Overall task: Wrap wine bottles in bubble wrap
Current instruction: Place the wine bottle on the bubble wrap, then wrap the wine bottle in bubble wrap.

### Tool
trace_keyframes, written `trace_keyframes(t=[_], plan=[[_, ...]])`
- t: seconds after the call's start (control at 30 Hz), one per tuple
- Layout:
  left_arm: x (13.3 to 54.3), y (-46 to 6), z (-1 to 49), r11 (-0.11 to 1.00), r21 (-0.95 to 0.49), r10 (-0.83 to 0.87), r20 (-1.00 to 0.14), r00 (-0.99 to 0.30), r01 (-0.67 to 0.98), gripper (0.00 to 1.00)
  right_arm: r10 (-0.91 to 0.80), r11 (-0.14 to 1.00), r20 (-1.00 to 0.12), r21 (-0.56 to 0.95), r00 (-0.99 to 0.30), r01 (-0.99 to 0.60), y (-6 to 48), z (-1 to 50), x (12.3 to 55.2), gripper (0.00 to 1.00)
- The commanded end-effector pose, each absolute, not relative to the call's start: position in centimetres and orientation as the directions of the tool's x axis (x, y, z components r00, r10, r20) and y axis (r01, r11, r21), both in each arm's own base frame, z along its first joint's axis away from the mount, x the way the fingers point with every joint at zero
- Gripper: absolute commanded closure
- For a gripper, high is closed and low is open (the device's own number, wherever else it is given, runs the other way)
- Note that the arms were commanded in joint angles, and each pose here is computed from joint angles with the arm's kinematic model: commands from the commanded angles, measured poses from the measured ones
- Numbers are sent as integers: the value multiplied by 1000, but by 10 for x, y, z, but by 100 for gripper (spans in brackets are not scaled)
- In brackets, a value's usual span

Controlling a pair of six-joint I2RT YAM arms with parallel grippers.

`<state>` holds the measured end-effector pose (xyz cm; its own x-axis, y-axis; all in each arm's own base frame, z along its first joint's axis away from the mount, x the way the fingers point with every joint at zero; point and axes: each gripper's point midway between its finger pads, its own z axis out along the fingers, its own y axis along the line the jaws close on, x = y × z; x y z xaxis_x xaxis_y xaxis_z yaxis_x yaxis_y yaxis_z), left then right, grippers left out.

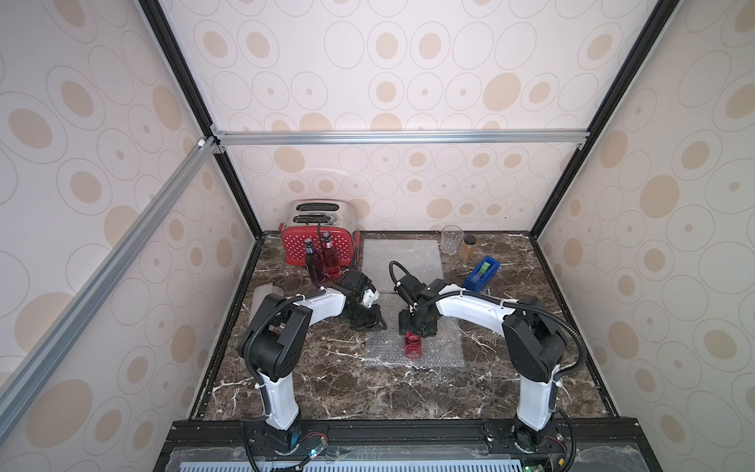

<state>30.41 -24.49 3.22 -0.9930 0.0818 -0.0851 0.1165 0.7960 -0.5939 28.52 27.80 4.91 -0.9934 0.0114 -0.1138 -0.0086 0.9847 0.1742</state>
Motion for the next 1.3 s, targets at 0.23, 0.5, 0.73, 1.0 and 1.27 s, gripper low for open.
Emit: trace_keyframes(t=[0.23, 0.5, 0.73, 1.0, 1.27], plan=[[317, -253, 76, 777, -597, 112, -180, -977, 199, 60, 79, 976, -188, 214, -979, 38, 236, 101, 285, 31], [311, -286, 108, 728, -620, 184, -234, -955, 292, 39, 197, 953, -119, 255, -973, 162, 157, 84, 270, 34], [308, -307, 93, 752, -583, 256, -175, -951, 310, 31, 283, 892, -42, 379, -958, 246, 130, 55, 256, 37], [305, -312, 66, 773, -574, 266, -95, -959, 271, 42, 297, 859, 34, 426, -954, 282, 132, 25, 247, 40], [301, -308, 45, 794, -555, 268, -46, -962, 248, 55, 273, 787, 53, 562, -961, 254, 158, 28, 258, 42]])
